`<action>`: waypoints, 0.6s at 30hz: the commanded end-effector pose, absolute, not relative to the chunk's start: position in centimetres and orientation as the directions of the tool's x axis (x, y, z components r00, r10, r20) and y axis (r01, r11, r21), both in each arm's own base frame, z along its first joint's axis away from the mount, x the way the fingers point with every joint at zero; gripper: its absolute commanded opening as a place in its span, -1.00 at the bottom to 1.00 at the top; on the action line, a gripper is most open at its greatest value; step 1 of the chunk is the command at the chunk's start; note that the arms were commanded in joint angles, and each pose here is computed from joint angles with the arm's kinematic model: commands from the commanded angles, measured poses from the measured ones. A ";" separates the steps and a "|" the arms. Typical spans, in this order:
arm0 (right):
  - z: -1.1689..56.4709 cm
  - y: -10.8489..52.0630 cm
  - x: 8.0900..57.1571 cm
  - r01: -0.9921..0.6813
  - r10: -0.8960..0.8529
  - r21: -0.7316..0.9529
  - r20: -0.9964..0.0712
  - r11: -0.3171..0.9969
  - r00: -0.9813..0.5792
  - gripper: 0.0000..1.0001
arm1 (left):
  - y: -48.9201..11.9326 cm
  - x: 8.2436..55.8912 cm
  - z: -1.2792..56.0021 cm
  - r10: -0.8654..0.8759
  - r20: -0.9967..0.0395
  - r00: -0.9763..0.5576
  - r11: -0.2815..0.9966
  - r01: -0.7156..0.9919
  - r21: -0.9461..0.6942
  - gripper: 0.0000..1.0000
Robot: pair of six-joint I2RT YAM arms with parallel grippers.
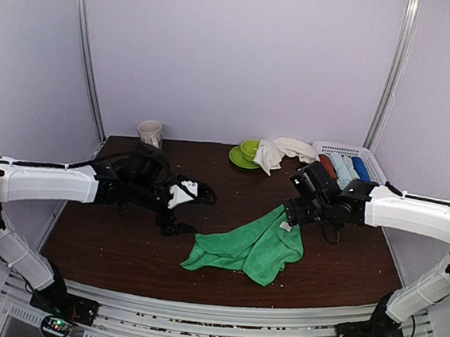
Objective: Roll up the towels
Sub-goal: Place the towel at the center of the board, then pick up the towel from the center of the board.
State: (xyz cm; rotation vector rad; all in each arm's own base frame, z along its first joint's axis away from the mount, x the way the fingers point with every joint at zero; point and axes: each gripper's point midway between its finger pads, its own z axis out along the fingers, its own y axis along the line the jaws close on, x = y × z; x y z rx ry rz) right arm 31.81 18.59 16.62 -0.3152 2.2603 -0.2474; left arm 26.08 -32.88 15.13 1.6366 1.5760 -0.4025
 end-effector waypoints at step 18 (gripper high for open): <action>14.9 16.6 28.6 -0.138 -0.148 -0.077 -0.761 0.987 -0.632 0.99 | -41.1 20.2 8.8 0.728 -0.622 0.289 -0.236 0.957 0.168 0.46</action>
